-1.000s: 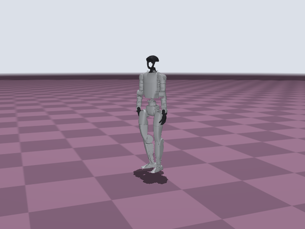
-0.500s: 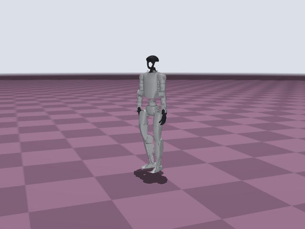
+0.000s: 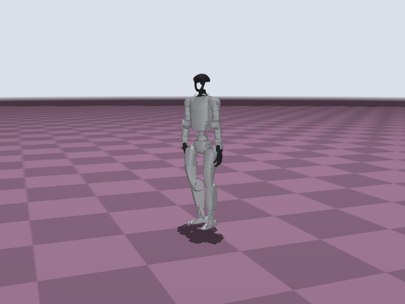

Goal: In place motions

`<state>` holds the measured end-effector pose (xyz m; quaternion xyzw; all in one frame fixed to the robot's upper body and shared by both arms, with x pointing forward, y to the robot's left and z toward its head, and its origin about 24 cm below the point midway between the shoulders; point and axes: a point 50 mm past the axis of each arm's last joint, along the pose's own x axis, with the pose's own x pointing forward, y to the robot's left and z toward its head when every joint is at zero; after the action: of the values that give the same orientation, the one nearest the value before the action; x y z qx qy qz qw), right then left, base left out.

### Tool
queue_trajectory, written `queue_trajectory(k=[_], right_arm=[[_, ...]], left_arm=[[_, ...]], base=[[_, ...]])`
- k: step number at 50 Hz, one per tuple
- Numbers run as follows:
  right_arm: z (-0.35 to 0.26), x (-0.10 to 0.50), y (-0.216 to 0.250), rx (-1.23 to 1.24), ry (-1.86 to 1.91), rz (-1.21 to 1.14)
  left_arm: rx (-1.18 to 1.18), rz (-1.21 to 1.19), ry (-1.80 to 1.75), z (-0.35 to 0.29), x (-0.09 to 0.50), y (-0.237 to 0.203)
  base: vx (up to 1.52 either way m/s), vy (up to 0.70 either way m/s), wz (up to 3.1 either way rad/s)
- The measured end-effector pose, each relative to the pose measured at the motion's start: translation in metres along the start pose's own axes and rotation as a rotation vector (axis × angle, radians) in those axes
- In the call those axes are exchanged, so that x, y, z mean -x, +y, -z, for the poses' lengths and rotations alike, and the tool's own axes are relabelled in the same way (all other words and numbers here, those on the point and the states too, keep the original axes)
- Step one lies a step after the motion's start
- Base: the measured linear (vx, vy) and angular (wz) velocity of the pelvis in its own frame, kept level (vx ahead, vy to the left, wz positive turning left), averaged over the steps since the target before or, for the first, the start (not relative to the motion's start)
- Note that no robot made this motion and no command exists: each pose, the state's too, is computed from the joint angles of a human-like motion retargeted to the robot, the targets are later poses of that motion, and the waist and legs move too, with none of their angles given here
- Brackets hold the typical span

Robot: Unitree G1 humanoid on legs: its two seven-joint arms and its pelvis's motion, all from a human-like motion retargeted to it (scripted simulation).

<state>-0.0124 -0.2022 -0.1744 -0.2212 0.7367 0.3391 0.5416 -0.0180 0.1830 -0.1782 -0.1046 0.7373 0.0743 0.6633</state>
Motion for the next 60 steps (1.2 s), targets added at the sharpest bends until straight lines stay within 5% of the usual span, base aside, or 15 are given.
queue_trajectory(k=[19, 60], right_arm=[[-0.006, 0.002, -0.004, 0.006, -0.018, 0.011], [-0.001, 0.001, -0.003, 0.045, 0.024, 0.034]], left_arm=[[0.045, -0.113, -0.015, 0.001, 0.001, 0.01], [-0.098, 0.042, -0.057, -0.028, 0.003, 0.002]], base=[[-0.02, -0.01, -0.15], [-0.01, -0.01, 0.1]])
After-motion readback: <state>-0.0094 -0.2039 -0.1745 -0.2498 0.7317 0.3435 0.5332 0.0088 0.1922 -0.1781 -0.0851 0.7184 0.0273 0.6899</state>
